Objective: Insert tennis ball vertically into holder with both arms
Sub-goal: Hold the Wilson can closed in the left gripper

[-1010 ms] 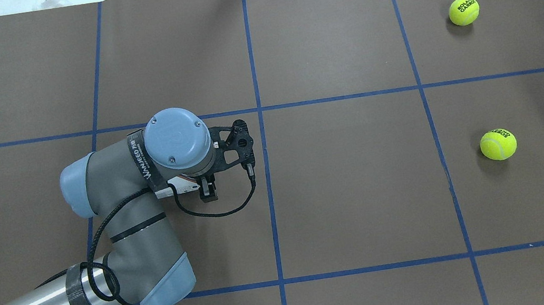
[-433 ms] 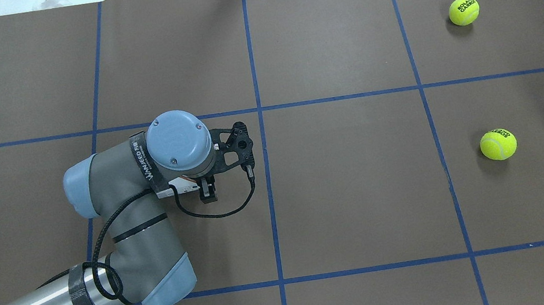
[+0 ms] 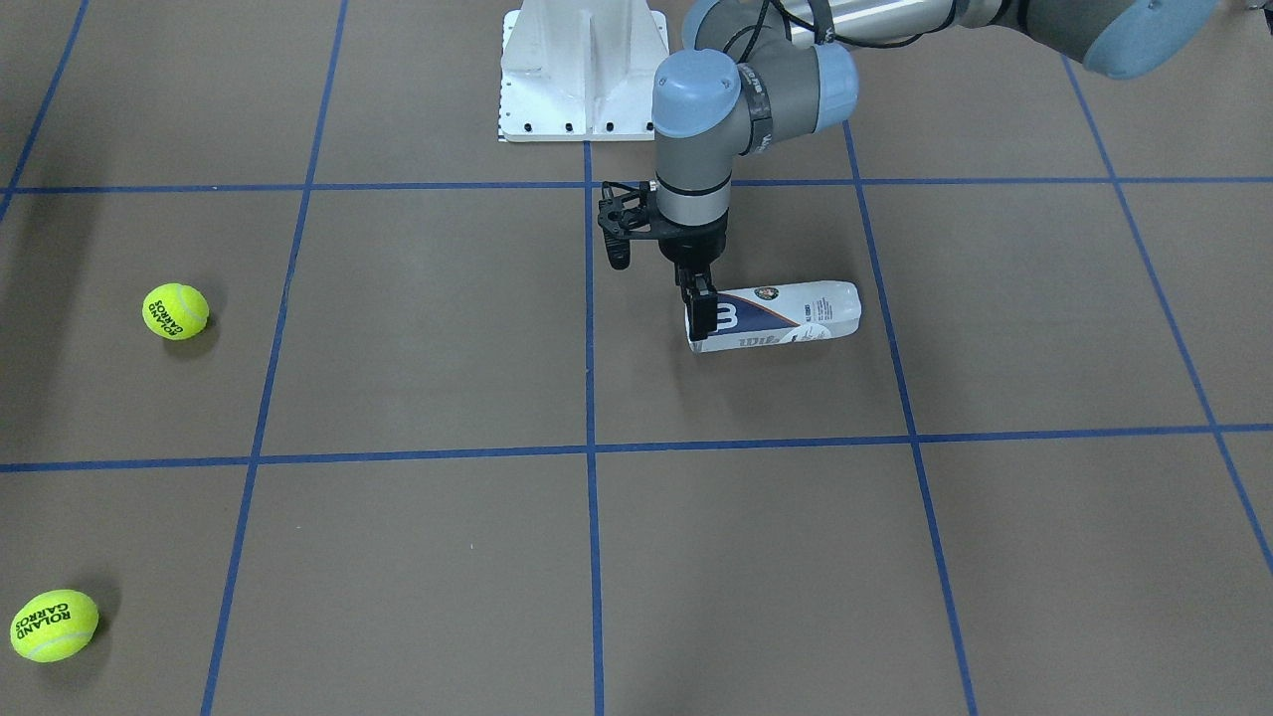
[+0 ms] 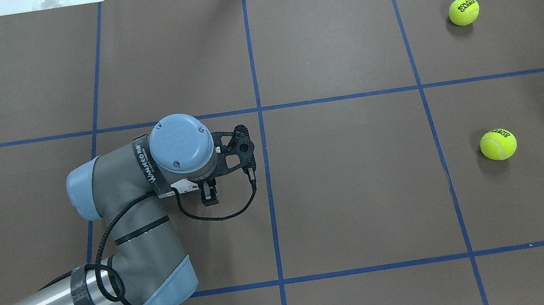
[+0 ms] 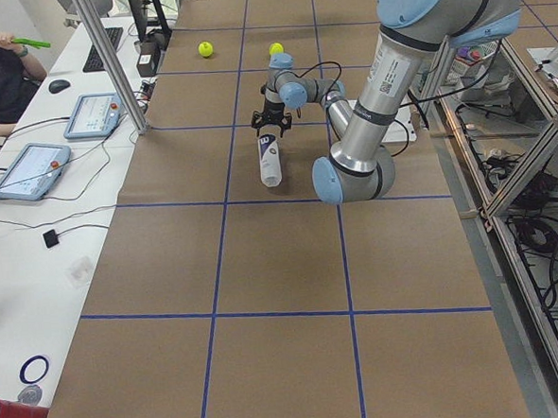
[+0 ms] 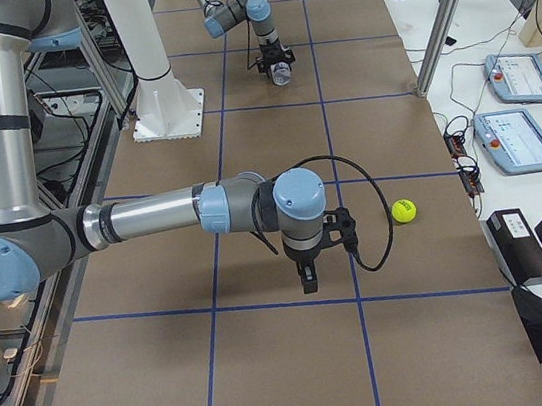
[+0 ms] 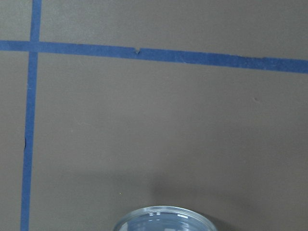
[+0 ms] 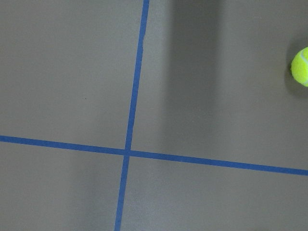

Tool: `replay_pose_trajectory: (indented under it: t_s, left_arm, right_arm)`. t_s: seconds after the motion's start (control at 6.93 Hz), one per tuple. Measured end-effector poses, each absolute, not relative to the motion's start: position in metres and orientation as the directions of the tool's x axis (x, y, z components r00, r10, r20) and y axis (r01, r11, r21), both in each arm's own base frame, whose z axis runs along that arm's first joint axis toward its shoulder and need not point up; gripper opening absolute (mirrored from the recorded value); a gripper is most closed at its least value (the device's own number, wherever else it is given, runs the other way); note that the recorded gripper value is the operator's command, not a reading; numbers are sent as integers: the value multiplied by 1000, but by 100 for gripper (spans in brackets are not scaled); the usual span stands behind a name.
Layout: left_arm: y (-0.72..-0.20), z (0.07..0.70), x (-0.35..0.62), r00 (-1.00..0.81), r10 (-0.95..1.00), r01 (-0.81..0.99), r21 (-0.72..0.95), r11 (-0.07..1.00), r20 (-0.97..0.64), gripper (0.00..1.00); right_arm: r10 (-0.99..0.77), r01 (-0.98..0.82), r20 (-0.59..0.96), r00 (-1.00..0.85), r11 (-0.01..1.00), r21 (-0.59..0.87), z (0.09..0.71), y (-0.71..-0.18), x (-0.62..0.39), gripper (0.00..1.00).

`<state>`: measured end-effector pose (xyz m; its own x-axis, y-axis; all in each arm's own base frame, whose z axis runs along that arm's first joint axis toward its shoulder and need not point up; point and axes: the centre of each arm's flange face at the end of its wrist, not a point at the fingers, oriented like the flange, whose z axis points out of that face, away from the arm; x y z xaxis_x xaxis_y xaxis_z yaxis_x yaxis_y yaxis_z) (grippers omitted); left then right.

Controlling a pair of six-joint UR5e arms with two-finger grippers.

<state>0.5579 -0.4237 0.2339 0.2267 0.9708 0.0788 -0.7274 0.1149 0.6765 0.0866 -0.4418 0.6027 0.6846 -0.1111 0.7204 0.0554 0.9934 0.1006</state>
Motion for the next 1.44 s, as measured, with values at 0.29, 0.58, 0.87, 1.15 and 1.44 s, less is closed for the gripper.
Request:
replay_pose_trajectory:
  t_s: [0.29, 0.58, 0.87, 1.15, 1.44]
  left_arm:
    - [-424, 238, 560, 225, 971, -732, 671, 117, 76, 99]
    - [-425, 241, 562, 225, 972, -737, 665, 119, 74, 99]
    - [-426, 244, 564, 225, 972, -741, 661, 122, 72, 99]
    - [-427, 246, 565, 225, 972, -742, 658, 124, 71, 72]
    - [-427, 246, 567, 227, 971, -739, 662, 125, 71, 45]
  right_arm:
    - [-109, 55, 721, 685, 994, 99, 603, -442, 87, 100]
    - [-108, 55, 721, 685, 994, 97, 604, -442, 87, 100]
    - [-107, 54, 721, 685, 994, 96, 604, -442, 87, 100]
    - [-107, 55, 721, 685, 994, 96, 604, -442, 87, 100]
    - [-107, 54, 721, 684, 994, 96, 604, -442, 87, 100]
